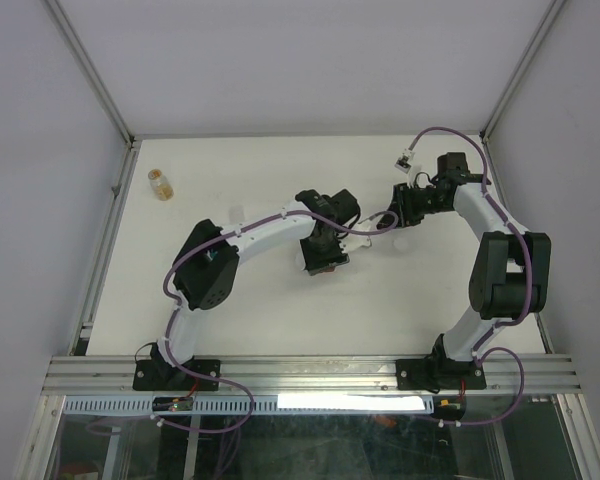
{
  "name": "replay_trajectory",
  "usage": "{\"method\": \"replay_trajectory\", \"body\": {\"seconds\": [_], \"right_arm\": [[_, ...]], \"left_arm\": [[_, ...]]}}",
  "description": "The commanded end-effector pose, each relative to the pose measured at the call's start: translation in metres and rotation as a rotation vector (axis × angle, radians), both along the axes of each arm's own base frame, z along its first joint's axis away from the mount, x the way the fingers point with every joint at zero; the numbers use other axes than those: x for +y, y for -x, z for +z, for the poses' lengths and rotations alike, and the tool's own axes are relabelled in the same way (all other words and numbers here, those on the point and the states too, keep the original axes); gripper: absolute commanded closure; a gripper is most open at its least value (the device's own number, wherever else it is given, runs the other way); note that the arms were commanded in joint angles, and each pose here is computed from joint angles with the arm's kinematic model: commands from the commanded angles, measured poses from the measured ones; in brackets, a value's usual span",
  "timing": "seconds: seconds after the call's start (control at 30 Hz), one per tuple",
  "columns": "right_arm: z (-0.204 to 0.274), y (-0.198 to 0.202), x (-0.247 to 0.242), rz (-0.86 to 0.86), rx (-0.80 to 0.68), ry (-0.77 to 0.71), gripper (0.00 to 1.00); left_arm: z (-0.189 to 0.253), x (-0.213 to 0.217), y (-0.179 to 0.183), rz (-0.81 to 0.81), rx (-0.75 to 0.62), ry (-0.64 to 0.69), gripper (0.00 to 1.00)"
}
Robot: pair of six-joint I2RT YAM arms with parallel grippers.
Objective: Sort the pills into containers
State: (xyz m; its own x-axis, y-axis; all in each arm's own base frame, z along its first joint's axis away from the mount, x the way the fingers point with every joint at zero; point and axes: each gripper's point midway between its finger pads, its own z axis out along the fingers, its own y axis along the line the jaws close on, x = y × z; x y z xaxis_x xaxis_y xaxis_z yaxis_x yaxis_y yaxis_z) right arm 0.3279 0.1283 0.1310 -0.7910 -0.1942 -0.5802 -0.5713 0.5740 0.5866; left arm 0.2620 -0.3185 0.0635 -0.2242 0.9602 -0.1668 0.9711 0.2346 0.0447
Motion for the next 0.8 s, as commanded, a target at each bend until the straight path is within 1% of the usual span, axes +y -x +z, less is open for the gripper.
{"method": "replay_trajectory", "body": {"seconds": [0.0, 0.03, 0.07, 0.1, 0.13, 0.17, 0.2, 0.23, 0.27, 0.33, 0.37, 0.4, 0.43, 0.47, 0.5, 0.53, 0.57, 0.6, 0.63, 0.67, 0.7, 0.77], "right_arm": [[0.031, -0.010, -0.003, -0.011, -0.107, -0.007, 0.68], [0.031, -0.008, -0.003, -0.009, -0.099, -0.008, 0.68], [0.029, -0.007, -0.003, -0.010, -0.093, -0.007, 0.68], [0.029, -0.008, -0.003, -0.015, -0.103, -0.007, 0.68], [0.029, -0.009, -0.003, -0.016, -0.105, -0.006, 0.68], [0.029, -0.009, -0.003, -0.013, -0.103, -0.006, 0.68], [0.030, -0.009, -0.003, -0.011, -0.098, -0.007, 0.68], [0.030, -0.008, -0.003, -0.010, -0.098, -0.007, 0.68], [0.028, -0.008, -0.003, -0.012, -0.101, -0.006, 0.68], [0.028, -0.010, -0.004, -0.019, -0.103, -0.005, 0.68], [0.029, -0.009, -0.003, -0.013, -0.095, -0.007, 0.68], [0.029, -0.008, -0.003, -0.011, -0.093, -0.007, 0.68], [0.028, -0.007, -0.004, -0.012, -0.096, -0.004, 0.68], [0.028, -0.009, -0.005, -0.021, -0.103, -0.003, 0.68], [0.028, -0.011, -0.004, -0.024, -0.107, -0.005, 0.68], [0.031, -0.011, -0.004, -0.014, -0.107, -0.008, 0.68], [0.031, -0.009, -0.004, -0.010, -0.096, -0.007, 0.68], [0.029, -0.007, -0.005, -0.014, -0.090, -0.007, 0.68], [0.029, -0.008, -0.005, -0.022, -0.099, -0.008, 0.68], [0.030, -0.009, -0.006, -0.026, -0.110, -0.005, 0.68], [0.030, -0.010, -0.006, -0.027, -0.108, -0.005, 0.68], [0.031, -0.009, -0.005, -0.021, -0.099, -0.012, 0.67]], "left_arm": [[0.018, -0.008, -0.014, -0.035, -0.106, 0.090, 1.00], [0.012, 0.006, -0.013, 0.021, -0.058, 0.029, 1.00], [0.014, 0.003, -0.010, 0.039, -0.031, 0.003, 1.00], [0.017, -0.008, -0.005, -0.005, -0.049, 0.013, 1.00], [0.019, -0.017, -0.003, -0.047, -0.073, 0.052, 1.00], [0.014, -0.010, -0.007, -0.044, -0.084, 0.065, 1.00], [0.009, 0.002, -0.017, 0.002, -0.081, 0.037, 1.00], [0.010, 0.010, -0.019, 0.045, -0.058, -0.005, 1.00], [0.016, 0.004, -0.012, 0.041, -0.046, -0.004, 1.00], [0.020, -0.009, -0.007, -0.038, -0.094, 0.068, 1.00], [0.016, -0.001, -0.017, -0.013, -0.113, 0.053, 1.00], [0.013, 0.005, -0.018, 0.030, -0.089, 0.004, 1.00], [0.023, -0.005, -0.005, 0.035, -0.062, -0.017, 1.00], [0.036, -0.028, 0.002, -0.042, -0.100, 0.054, 1.00], [0.034, -0.033, 0.001, -0.090, -0.126, 0.119, 1.00], [0.026, -0.013, -0.013, -0.049, -0.151, 0.097, 1.00], [0.017, 0.009, -0.017, 0.024, -0.097, 0.027, 1.00], [0.012, 0.014, -0.018, 0.072, -0.043, -0.011, 1.00], [0.009, 0.012, -0.017, 0.061, -0.048, -0.027, 1.00], [0.011, 0.005, -0.012, 0.024, -0.067, -0.016, 1.00], [0.017, -0.003, -0.012, 0.015, -0.080, 0.026, 1.00], [0.022, -0.002, -0.017, 0.025, -0.097, 0.042, 1.00]]}}
